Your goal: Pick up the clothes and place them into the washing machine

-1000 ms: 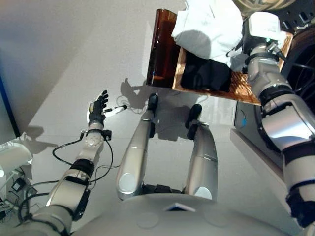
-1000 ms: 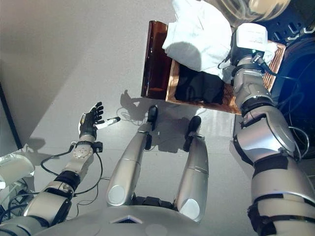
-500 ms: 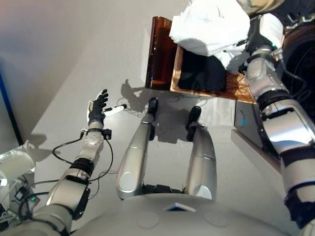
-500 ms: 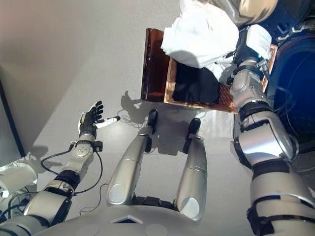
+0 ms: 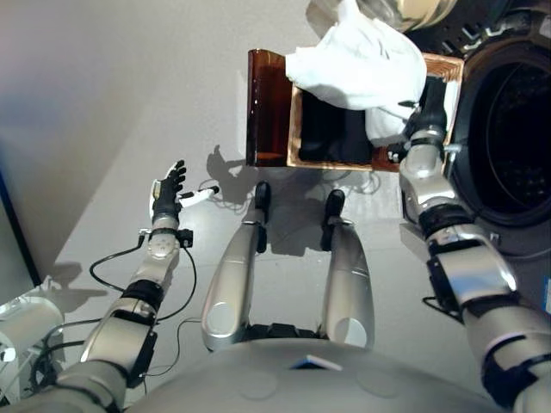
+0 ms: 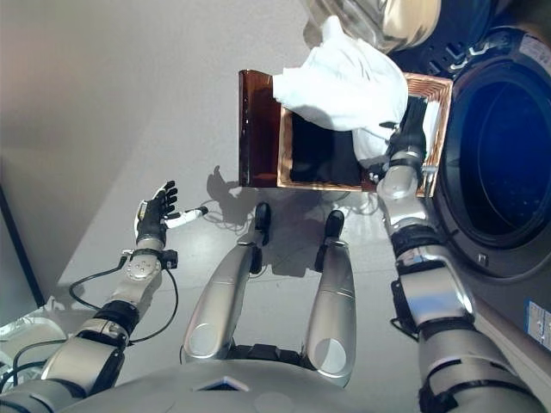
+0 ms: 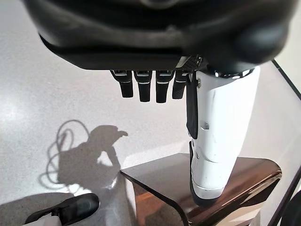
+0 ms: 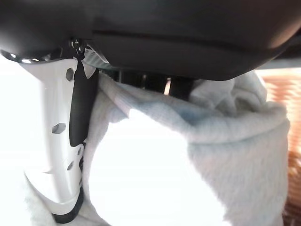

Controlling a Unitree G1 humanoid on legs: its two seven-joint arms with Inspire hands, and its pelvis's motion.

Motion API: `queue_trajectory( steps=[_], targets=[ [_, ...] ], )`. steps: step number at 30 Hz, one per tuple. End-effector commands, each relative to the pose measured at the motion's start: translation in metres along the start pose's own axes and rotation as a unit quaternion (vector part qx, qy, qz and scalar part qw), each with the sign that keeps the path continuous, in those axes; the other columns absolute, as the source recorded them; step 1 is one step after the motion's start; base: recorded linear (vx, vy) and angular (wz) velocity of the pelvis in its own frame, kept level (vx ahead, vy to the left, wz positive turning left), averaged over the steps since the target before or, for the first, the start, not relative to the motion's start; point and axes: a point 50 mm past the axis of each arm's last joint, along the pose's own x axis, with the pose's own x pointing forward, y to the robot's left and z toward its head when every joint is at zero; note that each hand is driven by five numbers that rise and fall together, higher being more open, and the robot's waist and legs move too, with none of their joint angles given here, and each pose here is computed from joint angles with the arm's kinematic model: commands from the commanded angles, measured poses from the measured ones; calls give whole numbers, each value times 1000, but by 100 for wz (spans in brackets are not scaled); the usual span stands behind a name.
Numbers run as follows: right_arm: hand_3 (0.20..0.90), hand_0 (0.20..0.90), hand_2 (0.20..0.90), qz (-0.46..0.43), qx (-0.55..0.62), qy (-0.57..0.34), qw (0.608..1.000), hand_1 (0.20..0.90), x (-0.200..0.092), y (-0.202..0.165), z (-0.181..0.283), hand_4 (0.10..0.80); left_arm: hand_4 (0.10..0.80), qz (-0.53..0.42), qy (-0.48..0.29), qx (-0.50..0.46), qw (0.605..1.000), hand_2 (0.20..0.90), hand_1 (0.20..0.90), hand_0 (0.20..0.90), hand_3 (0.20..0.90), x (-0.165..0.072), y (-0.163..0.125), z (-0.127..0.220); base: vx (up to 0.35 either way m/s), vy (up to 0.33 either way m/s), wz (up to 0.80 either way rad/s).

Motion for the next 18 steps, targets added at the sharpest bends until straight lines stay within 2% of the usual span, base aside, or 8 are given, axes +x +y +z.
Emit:
queue_trajectory(
  steps=[1, 4, 12, 18],
  targets=[
    [200, 200, 200, 9, 213, -100, 972, 200, -11, 12, 36, 300, 800, 44, 1, 4, 999, 900, 900, 900, 900, -5, 18, -10, 6, 1, -4],
    [200, 200, 200, 16, 344, -79, 936, 200, -32, 18, 21, 300, 800, 33, 14, -3, 999, 900, 900, 900, 900, -10, 8, -17, 9, 10, -11],
    [200, 200, 200, 5, 408, -93, 908, 200, -45, 20, 23, 300, 800, 26, 23, -20, 999, 900, 900, 900, 900, -12, -4, -20, -12, 7, -10],
    [200, 200, 200, -71, 467, -110, 875, 200, -51, 8, 26, 300, 800, 27, 40, -26, 999, 900, 900, 900, 900, -20, -10, -30, -3, 5, -1]
  ],
)
